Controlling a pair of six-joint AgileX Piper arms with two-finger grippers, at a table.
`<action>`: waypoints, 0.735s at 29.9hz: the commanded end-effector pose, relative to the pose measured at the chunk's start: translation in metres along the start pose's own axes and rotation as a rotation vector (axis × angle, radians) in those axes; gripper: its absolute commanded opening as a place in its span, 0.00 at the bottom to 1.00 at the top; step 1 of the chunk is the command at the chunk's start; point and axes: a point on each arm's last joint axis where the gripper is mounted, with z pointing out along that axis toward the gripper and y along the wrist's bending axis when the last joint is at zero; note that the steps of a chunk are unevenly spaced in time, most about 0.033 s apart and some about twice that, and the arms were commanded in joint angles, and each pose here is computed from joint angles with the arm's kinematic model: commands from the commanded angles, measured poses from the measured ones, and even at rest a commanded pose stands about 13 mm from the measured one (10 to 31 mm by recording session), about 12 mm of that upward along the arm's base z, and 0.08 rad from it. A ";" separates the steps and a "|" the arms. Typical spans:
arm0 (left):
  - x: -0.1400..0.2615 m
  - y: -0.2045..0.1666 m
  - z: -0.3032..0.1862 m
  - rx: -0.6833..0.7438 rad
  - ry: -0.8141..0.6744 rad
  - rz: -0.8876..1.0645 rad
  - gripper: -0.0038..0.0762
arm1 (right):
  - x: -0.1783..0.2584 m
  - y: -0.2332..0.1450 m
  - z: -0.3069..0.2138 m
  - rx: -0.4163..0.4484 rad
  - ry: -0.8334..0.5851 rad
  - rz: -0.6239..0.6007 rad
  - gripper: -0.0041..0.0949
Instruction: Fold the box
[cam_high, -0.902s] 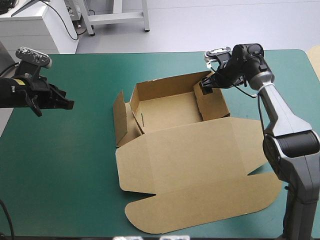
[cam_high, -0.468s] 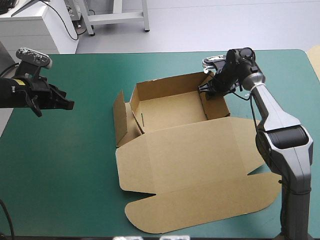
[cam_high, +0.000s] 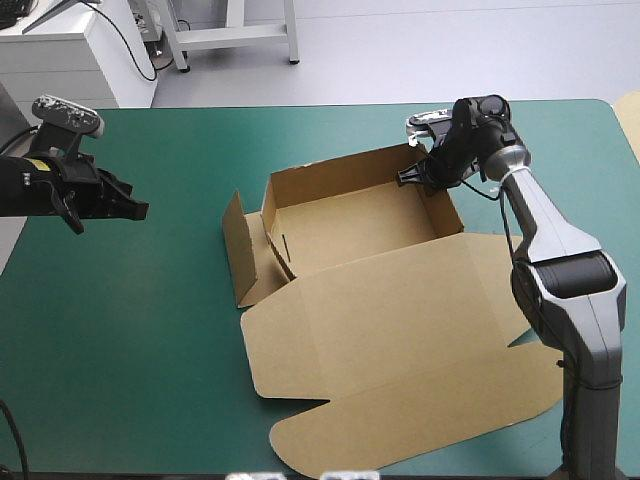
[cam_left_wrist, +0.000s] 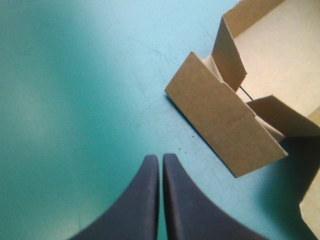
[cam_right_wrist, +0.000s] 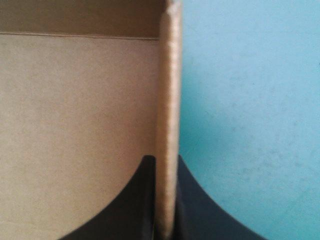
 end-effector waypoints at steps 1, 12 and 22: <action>-0.006 -0.005 -0.018 -0.006 -0.080 -0.003 0.06 | -0.007 0.005 -0.066 0.032 -0.163 -0.028 0.02; -0.005 -0.006 -0.017 -0.002 -0.068 -0.020 0.06 | 0.017 -0.001 -0.180 0.081 -0.369 -0.012 0.02; -0.006 -0.003 -0.010 0.004 -0.058 -0.051 0.06 | 0.080 0.002 -0.292 0.128 -0.584 -0.020 0.02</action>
